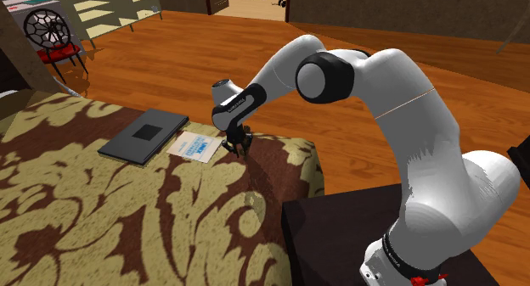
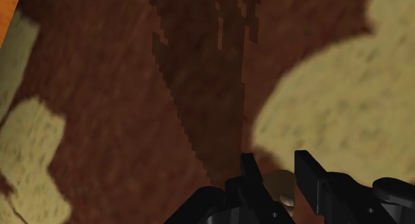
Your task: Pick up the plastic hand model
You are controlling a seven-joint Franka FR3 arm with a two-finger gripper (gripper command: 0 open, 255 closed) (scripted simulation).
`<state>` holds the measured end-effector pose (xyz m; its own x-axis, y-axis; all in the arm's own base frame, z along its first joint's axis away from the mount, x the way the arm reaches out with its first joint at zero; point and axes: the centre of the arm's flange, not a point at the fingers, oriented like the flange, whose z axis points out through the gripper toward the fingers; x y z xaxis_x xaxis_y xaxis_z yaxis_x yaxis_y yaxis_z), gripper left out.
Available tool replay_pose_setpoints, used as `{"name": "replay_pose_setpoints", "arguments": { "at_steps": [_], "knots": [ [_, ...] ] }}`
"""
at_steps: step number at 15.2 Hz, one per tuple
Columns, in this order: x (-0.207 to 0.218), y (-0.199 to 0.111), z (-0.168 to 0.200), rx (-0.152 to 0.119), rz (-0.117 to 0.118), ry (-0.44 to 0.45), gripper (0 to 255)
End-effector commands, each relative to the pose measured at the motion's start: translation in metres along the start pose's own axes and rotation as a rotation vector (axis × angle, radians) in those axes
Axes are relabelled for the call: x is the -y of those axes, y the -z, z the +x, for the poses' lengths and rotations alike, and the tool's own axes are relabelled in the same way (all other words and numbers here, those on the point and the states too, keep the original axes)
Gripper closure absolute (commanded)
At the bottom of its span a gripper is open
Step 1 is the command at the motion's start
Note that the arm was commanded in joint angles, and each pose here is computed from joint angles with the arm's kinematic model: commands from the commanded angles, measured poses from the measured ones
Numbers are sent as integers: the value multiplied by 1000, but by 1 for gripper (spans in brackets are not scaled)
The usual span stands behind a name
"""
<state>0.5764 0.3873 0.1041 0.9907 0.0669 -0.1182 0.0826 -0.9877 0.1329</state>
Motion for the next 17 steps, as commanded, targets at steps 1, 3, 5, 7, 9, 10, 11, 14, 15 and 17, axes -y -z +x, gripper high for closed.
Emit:
{"name": "replay_pose_setpoints", "arguments": {
  "at_steps": [1, 3, 5, 7, 9, 10, 11, 14, 15, 17],
  "knots": [
    [0, 5, -1, 0, 0, 0, 255],
    [-2, 15, -2, 0, 0, 0, 255],
    [-3, 25, -3, 0, 0, 0, 255],
    [-5, 36, -5, 0, 0, 0, 255],
    [-6, 46, -6, 0, 0, 0, 255],
    [-7, 51, -7, 0, 0, 0, 255],
    [-7, 57, -7, 0, 0, 0, 255],
    [-10, 72, -9, 0, 0, 0, 255],
    [-10, 77, -10, 0, 0, 0, 255],
    [-10, 78, -10, 0, 0, 0, 255]
  ]
}}
